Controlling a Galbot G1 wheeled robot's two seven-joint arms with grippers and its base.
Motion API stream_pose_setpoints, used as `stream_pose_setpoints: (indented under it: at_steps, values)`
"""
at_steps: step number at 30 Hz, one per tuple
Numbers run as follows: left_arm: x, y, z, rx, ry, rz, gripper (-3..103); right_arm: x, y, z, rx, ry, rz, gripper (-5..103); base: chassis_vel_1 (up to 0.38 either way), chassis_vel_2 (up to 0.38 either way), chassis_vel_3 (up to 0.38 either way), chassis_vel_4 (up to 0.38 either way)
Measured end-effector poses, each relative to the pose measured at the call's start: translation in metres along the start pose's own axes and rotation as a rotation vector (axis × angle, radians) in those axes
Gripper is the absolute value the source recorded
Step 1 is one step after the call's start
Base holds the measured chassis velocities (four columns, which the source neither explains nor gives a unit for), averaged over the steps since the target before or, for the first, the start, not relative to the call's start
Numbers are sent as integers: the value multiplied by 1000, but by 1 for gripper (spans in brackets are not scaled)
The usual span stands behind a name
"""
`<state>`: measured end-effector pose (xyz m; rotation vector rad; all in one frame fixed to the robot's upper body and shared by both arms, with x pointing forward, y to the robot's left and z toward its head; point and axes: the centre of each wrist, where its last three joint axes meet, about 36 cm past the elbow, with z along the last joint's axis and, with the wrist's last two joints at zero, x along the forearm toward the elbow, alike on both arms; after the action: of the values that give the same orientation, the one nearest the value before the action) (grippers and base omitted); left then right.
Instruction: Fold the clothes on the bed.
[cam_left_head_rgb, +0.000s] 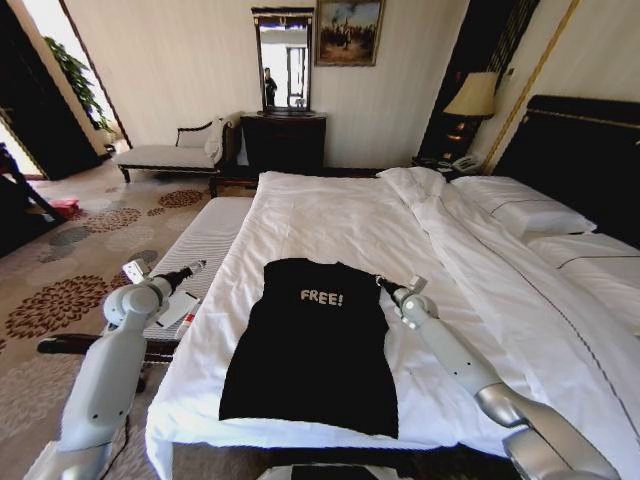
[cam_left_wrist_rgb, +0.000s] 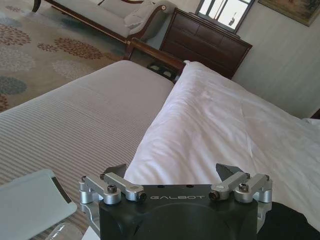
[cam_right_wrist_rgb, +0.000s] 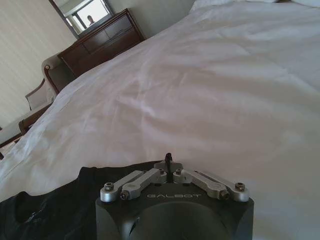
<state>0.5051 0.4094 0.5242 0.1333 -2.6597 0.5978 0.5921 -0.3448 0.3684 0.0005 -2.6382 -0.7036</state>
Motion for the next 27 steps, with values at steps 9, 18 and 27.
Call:
stream_pose_setpoints:
  at_steps: [9, 18, 27]
  values:
    - [-23, -17, -4, 2, 28, 38, 100, -2, 8, -7, 29, -63, -31, 0, 0, 0, 0, 0]
    - [-111, -67, -19, 133, 184, 141, 100, -5, 15, -6, 59, -76, -33, 0, 0, 0, 0, 0]
    - [-182, -98, 14, 128, 293, 250, 100, -1, 10, 3, 86, -61, -17, 0, 0, 0, 0, 0]
